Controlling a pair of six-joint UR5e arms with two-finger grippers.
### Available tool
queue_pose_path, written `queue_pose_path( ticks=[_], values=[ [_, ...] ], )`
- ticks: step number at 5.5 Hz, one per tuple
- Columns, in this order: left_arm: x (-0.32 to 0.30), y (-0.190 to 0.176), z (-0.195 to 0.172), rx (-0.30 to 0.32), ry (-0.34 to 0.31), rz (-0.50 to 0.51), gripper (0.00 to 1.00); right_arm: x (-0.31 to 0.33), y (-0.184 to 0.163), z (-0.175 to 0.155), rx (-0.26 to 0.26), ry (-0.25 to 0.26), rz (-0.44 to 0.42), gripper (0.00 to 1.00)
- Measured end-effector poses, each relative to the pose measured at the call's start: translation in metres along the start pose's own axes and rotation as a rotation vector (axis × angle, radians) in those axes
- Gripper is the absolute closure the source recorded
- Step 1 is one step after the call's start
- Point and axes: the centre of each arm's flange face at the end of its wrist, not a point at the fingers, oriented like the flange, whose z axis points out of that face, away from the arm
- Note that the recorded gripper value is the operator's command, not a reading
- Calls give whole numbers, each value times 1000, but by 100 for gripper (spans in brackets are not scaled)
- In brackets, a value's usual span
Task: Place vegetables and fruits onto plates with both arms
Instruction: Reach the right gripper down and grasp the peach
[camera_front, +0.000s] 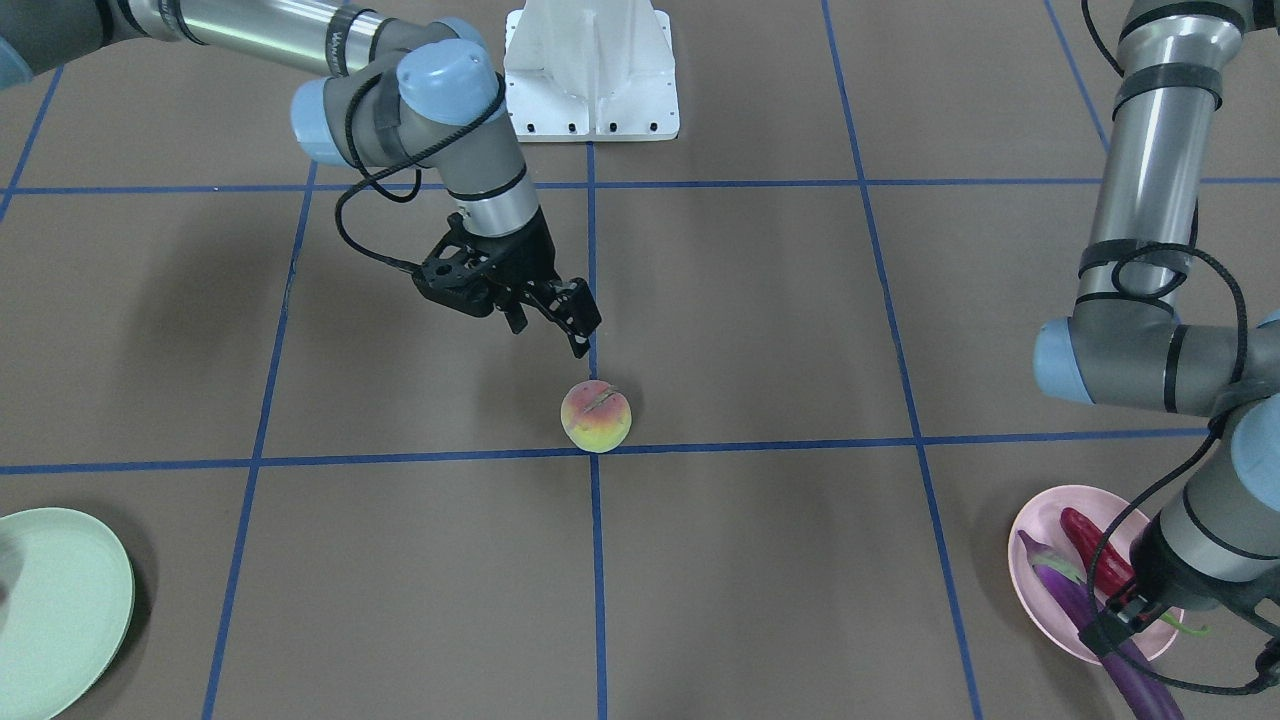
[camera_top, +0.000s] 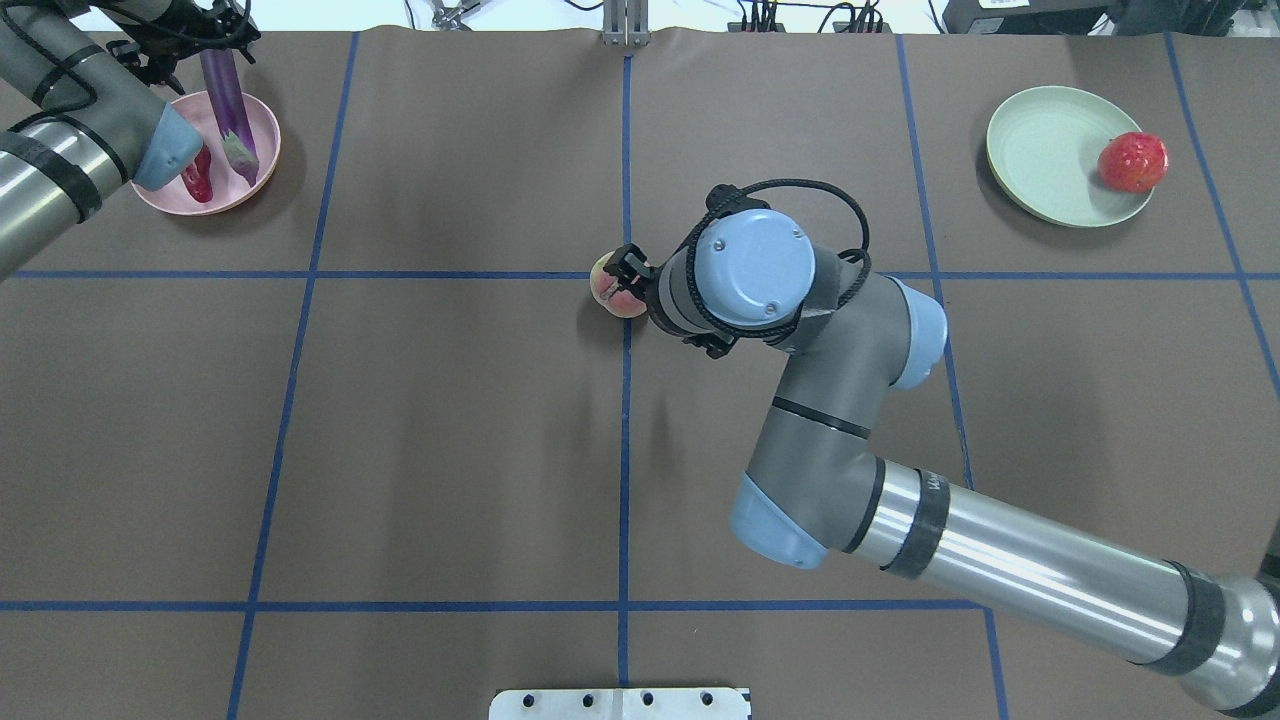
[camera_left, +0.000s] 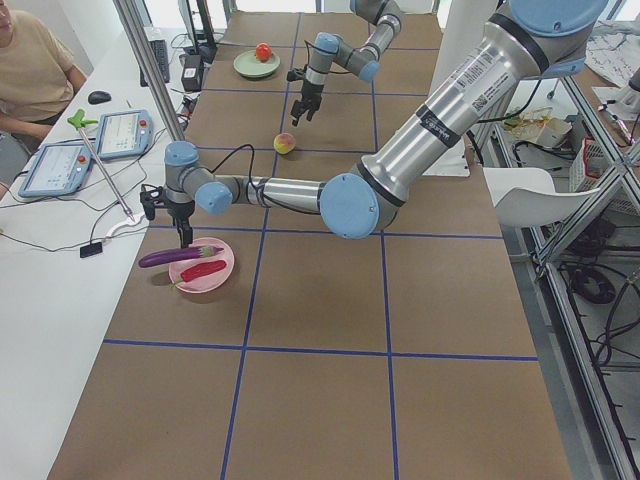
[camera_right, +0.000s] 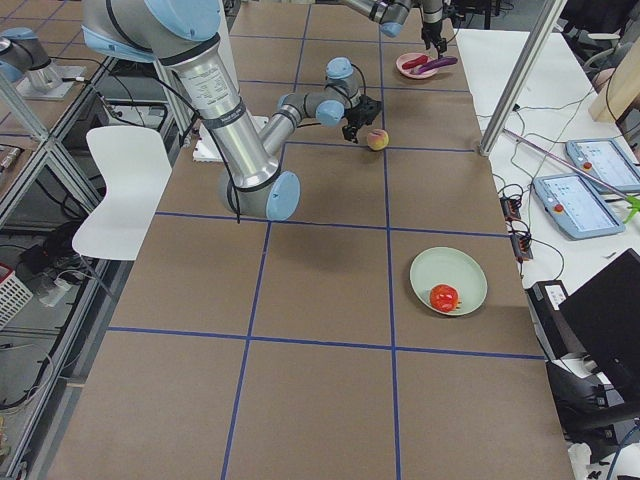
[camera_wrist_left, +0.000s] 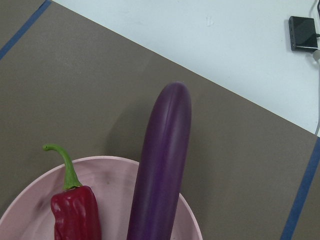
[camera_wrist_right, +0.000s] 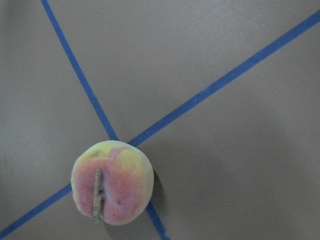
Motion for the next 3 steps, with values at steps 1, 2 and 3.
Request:
queue_pose_path(
  ticks=[1,2,3],
  values=[
    [1,1,-1,0,2,-1,0,-17,4,11,15,11,24,0],
    [2,2,0,-1,1,0,0,-22,5,16,22,18,46,0],
    [4,5,-1,-1,5,-11,0,-24,3,19,27,22,74,0]
  ],
)
